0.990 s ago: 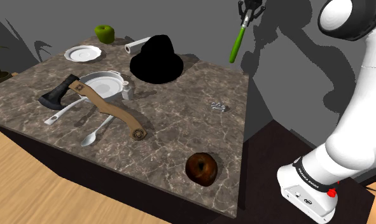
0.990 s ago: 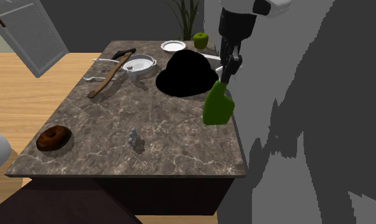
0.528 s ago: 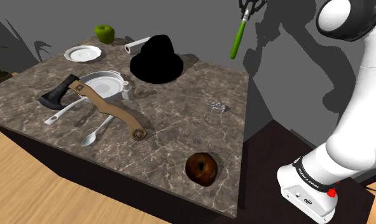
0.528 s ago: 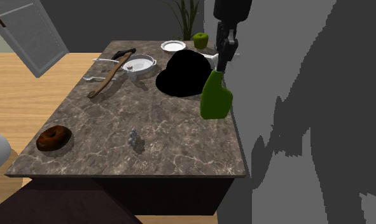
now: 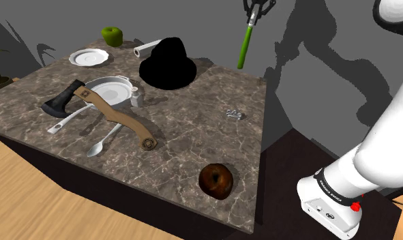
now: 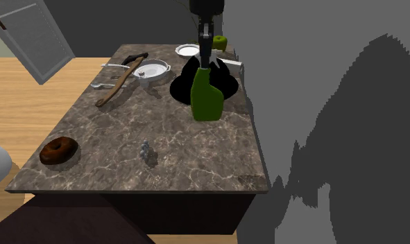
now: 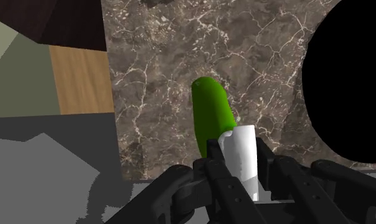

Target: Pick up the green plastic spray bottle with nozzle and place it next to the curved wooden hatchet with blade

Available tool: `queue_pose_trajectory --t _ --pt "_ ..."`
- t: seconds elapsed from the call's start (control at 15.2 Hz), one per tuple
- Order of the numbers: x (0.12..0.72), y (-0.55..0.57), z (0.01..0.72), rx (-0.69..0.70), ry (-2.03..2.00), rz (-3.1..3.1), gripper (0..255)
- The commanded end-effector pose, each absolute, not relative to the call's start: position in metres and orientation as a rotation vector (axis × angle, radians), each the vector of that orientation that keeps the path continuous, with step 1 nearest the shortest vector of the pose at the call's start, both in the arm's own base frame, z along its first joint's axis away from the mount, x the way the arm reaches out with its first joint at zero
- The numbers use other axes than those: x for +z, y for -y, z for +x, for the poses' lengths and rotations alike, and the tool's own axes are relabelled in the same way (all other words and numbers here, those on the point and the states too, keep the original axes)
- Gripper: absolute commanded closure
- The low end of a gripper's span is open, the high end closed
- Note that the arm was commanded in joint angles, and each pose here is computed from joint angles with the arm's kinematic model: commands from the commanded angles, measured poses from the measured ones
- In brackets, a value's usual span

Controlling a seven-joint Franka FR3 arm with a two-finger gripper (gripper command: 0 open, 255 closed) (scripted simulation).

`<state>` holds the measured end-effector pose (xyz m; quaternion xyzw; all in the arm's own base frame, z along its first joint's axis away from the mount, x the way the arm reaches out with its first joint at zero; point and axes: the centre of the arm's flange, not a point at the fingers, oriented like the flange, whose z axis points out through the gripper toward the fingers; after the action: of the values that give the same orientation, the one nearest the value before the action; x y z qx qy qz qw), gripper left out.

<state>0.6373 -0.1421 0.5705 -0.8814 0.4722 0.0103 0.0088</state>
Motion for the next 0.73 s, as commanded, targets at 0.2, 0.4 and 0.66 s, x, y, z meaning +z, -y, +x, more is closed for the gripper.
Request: queue_pose_trajectory --t 0.2,0.4,0.66 --pt "0.571 0.075 0.629 0.032 -1.477 -2.753 255" --pt "0.571 0.036 0.625 0.032 -1.477 -2.753 255" --pt "0.571 -0.016 0.618 0.032 -1.477 -2.753 255"
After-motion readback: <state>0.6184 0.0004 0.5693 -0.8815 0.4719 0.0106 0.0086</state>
